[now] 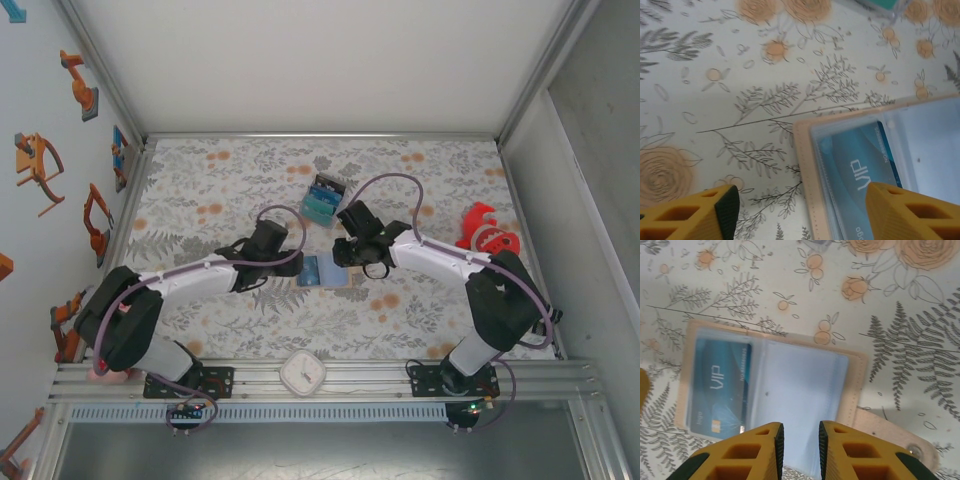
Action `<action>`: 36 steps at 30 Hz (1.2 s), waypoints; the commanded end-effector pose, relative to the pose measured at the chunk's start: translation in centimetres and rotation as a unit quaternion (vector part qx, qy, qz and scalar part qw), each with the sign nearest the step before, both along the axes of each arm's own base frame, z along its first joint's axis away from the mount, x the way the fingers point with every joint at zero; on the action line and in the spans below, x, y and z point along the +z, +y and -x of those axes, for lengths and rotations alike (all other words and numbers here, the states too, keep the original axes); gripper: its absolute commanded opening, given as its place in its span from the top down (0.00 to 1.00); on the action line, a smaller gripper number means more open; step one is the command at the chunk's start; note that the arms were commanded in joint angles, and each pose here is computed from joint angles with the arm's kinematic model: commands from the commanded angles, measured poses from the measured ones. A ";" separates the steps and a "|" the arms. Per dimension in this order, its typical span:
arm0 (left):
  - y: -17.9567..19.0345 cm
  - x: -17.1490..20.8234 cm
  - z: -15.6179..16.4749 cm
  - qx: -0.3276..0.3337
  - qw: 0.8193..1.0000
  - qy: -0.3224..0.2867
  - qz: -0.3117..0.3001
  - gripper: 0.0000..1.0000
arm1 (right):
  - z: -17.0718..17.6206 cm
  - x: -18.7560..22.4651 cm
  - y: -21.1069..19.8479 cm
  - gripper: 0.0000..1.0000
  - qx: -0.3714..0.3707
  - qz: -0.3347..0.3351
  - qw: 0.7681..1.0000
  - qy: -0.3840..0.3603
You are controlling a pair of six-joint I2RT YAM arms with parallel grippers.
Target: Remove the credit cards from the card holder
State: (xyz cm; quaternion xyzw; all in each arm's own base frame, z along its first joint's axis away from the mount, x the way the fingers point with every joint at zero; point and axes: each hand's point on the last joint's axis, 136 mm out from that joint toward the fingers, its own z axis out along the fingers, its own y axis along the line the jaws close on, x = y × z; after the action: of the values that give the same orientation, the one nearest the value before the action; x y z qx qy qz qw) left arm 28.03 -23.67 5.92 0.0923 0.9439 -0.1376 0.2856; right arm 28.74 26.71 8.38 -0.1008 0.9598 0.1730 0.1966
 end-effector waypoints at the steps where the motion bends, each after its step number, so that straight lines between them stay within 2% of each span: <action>1: -1.7 0.0 -0.2 -0.021 1.000 0.001 0.012 0.37 | 0.1 0.3 0.9 0.74 0.000 -0.035 0.999 0.009; 8: -2.7 -2.1 0.1 -0.018 0.999 0.029 0.030 0.41 | 0.4 -0.8 2.9 0.75 0.015 -0.074 0.996 0.041; 13: -2.7 -3.1 0.8 -0.017 0.998 0.044 0.031 0.50 | 1.1 -1.5 5.0 0.78 0.038 -0.118 0.989 0.076; 21: -2.0 -4.0 1.6 -0.007 0.998 0.055 0.025 0.55 | 1.3 -2.6 6.0 0.81 0.036 -0.159 0.980 0.111; 36: -1.4 -4.7 2.0 -0.004 0.998 0.064 0.000 0.71 | 1.5 -5.7 5.8 0.84 0.015 -0.159 0.975 0.156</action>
State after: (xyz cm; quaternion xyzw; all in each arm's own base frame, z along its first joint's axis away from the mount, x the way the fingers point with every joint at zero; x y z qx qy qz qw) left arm 26.89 -25.75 2.33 0.0839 0.9520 -0.1646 0.2440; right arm 27.28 32.39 3.16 -0.0642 0.9397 0.3296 0.0647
